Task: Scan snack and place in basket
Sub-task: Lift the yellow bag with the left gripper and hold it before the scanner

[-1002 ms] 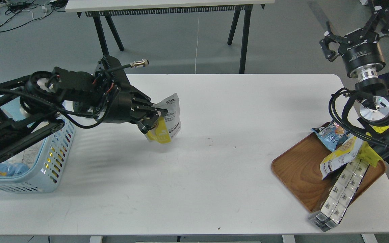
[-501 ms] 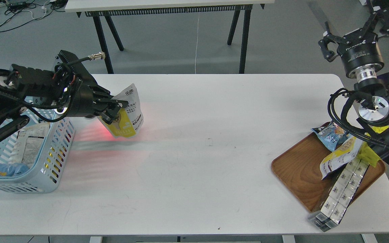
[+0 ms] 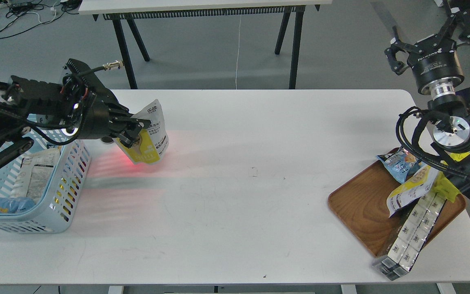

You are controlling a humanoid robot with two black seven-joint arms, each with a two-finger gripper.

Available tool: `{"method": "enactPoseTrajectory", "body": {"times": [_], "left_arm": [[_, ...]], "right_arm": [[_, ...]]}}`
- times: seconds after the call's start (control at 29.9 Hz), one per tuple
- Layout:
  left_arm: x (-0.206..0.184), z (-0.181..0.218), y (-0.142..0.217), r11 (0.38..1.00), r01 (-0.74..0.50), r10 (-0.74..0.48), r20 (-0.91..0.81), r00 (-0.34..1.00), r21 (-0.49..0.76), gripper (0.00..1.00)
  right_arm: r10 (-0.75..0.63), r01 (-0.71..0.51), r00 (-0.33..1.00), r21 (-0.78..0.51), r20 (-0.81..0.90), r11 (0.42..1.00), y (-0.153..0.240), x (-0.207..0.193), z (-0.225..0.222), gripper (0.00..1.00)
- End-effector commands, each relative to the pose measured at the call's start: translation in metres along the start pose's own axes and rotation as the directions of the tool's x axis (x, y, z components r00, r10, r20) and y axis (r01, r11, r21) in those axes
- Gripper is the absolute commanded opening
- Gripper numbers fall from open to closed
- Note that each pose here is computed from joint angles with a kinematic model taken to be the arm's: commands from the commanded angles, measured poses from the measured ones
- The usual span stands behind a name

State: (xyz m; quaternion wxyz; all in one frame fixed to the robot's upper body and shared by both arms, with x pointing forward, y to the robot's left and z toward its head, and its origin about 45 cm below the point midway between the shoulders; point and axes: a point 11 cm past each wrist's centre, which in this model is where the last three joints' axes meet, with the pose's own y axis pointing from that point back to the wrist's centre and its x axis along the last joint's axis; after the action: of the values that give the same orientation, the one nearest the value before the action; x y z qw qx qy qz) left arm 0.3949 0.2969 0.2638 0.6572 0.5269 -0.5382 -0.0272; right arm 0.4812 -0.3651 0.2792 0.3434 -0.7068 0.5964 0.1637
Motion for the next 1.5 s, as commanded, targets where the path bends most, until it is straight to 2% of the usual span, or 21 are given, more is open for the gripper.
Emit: {"method": "enactPoseTrajectory", "body": {"times": [0.0, 1.47], "left_arm": [[0.001, 0.000, 0.000, 1.000, -0.001, 0.001, 0.000, 1.000, 0.001, 0.00], [0.003, -0.012, -0.017, 0.999, -0.026, 0.027, -0.035, 0.999, 0.027, 0.00]], "right_arm": [[0.000, 0.000, 1.000, 0.000, 0.000, 1.000, 0.000, 0.000, 0.000, 0.99], [-0.001, 0.001, 1.000, 0.015, 0.007, 1.000, -0.002, -0.001, -0.004, 0.99]]}}
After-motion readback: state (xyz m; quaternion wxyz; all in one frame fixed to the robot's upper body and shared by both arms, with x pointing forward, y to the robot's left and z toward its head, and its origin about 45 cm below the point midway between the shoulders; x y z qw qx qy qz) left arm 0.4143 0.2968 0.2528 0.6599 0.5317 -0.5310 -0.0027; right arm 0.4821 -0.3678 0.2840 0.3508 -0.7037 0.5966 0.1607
